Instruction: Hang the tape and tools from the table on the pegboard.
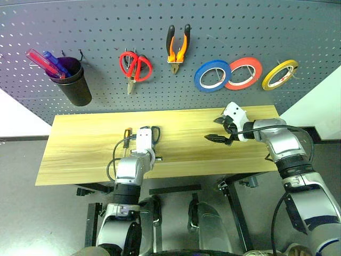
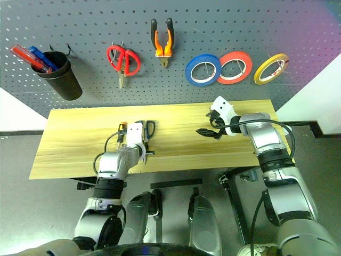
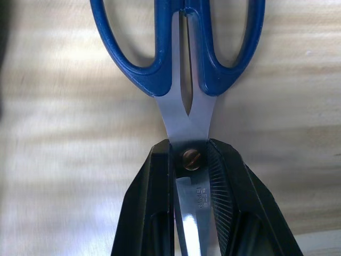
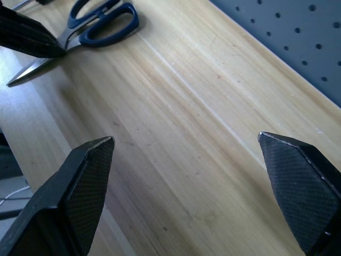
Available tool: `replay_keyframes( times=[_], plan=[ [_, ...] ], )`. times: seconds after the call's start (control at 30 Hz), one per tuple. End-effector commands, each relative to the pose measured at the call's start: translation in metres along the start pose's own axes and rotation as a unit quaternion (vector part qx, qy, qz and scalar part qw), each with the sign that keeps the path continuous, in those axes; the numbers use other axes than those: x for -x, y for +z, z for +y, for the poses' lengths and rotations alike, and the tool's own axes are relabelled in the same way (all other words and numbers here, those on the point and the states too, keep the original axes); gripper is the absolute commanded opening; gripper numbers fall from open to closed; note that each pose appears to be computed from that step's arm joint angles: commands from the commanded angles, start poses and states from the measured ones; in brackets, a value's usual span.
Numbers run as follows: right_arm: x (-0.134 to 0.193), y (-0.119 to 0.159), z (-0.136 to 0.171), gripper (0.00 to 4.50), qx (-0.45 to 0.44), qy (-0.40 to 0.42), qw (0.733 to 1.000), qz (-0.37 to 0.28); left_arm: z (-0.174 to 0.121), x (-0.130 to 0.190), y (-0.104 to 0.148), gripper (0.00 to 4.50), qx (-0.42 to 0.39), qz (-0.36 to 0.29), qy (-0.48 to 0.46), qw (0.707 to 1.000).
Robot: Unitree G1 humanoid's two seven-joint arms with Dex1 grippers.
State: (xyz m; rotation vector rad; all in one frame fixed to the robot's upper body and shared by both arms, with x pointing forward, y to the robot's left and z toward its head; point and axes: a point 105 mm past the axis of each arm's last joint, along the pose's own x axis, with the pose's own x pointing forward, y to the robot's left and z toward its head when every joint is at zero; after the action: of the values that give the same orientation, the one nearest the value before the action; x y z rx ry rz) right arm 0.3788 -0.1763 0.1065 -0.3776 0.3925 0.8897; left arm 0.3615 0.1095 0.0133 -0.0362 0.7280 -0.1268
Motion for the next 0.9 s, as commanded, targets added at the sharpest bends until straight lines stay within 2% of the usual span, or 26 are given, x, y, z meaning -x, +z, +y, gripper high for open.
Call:
replay_keyframes(
  times=[0.03,0.17,0.27,0.33,0.43,0.5,0.57,0.6,0.7,0.77,0.9],
  plan=[
    [0.013,0.021,-0.001,4.5,0.005,0.0,0.999,-0.049,-0.001,0.009,0.016,0.55,-0.088,-0.04,-0.073,0.993],
    [0.02,0.042,0.014,4.5,0.003,0.038,0.994,-0.101,0.003,0.031,0.035,0.55,-0.188,-0.09,-0.123,0.97],
    [0.024,0.057,0.023,4.5,0.002,0.06,0.989,-0.133,-0.008,0.056,0.023,0.55,-0.239,-0.066,-0.221,0.943],
    [0.026,0.067,0.028,4.5,0.006,0.071,0.986,-0.151,-0.012,0.076,0.021,0.55,-0.267,-0.082,-0.27,0.921],
    [0.032,0.087,0.034,4.5,0.025,0.075,0.979,-0.188,-0.001,0.106,0.041,0.55,-0.315,-0.185,-0.273,0.89],
    [0.036,0.099,0.033,4.5,0.032,0.064,0.974,-0.213,0.014,0.113,0.064,0.55,-0.325,-0.263,-0.225,0.88],
    [0.04,0.108,0.034,4.5,0.032,0.063,0.97,-0.231,0.021,0.123,0.084,0.55,-0.368,-0.342,-0.182,0.845],
    [0.044,0.115,0.036,4.5,0.03,0.068,0.966,-0.246,0.023,0.132,0.093,0.55,-0.357,-0.377,-0.178,0.836],
    [0.052,0.128,0.04,4.5,0.022,0.083,0.956,-0.279,0.029,0.146,0.113,0.55,-0.276,-0.44,-0.181,0.835],
    [0.055,0.131,0.042,4.5,0.02,0.093,0.955,-0.282,0.025,0.155,0.119,0.55,-0.255,-0.473,-0.187,0.823],
    [0.066,0.145,0.041,4.5,0.032,0.098,0.948,-0.301,0.024,0.167,0.125,0.55,-0.196,-0.514,-0.175,0.817]
  ],
)
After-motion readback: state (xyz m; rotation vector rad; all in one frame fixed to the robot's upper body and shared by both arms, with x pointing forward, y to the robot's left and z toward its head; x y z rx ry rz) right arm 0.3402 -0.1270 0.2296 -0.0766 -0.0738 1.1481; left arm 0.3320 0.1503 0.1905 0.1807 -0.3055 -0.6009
